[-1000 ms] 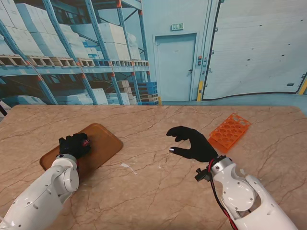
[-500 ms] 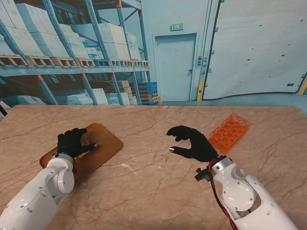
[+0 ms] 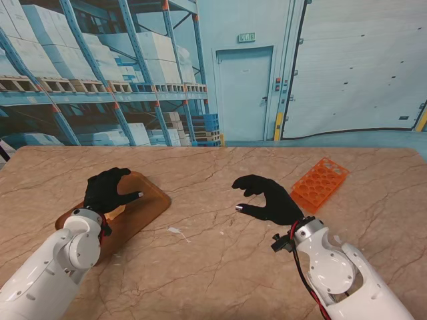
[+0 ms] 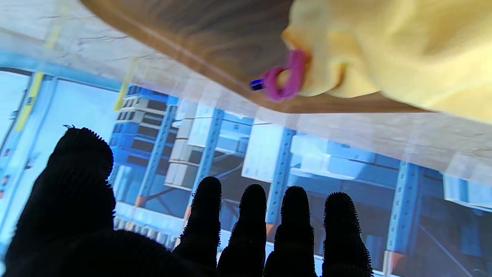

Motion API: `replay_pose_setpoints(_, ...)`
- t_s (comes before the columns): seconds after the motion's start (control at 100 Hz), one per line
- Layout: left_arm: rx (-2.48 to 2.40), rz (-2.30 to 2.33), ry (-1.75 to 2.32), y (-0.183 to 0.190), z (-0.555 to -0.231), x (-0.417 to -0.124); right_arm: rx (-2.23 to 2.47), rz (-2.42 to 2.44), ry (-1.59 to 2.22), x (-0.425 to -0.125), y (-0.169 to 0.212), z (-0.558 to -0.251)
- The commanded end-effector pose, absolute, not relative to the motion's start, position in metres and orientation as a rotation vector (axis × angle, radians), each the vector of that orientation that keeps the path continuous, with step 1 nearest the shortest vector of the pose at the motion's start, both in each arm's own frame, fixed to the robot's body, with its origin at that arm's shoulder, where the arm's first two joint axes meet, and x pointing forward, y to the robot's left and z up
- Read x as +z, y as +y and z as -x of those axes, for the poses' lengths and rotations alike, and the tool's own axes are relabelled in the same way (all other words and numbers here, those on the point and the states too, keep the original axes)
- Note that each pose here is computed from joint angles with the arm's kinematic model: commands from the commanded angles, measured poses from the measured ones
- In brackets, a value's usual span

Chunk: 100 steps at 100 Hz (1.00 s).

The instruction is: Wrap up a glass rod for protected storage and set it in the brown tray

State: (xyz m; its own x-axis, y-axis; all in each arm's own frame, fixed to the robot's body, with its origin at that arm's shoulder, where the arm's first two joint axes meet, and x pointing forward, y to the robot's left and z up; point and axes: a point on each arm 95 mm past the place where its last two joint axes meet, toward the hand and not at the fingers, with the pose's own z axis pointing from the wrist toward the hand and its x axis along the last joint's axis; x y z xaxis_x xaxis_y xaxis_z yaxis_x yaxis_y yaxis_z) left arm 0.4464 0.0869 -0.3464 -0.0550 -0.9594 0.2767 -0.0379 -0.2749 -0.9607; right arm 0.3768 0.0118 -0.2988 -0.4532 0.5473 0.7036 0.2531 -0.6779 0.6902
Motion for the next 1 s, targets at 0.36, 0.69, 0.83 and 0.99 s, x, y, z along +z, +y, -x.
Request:
replay_pose_setpoints(0.36, -1.728, 1.406, 1.179, 0.04, -0.418, -0.319, 2.27, -1.506, 1.149, -0.298, 0.014, -0.373)
replay_pose_setpoints(0.69, -1.925, 1.421, 1.256, 0.009, -0.398, -0.295, 2.302, -1.502, 1.153, -0.297, 0.015, -0.37)
replay_pose_setpoints(0.83, -2.009, 1.423, 1.266, 0.001, -0.389, -0.289, 2.316, -1.498, 1.149, -0.297, 0.014, -0.368)
replay_pose_setpoints(0.99, -2.1, 1.447, 1.301, -0.005, -0.379, -0.285, 2.343, -1.498, 1.146, -0.295, 0.015, -0.365)
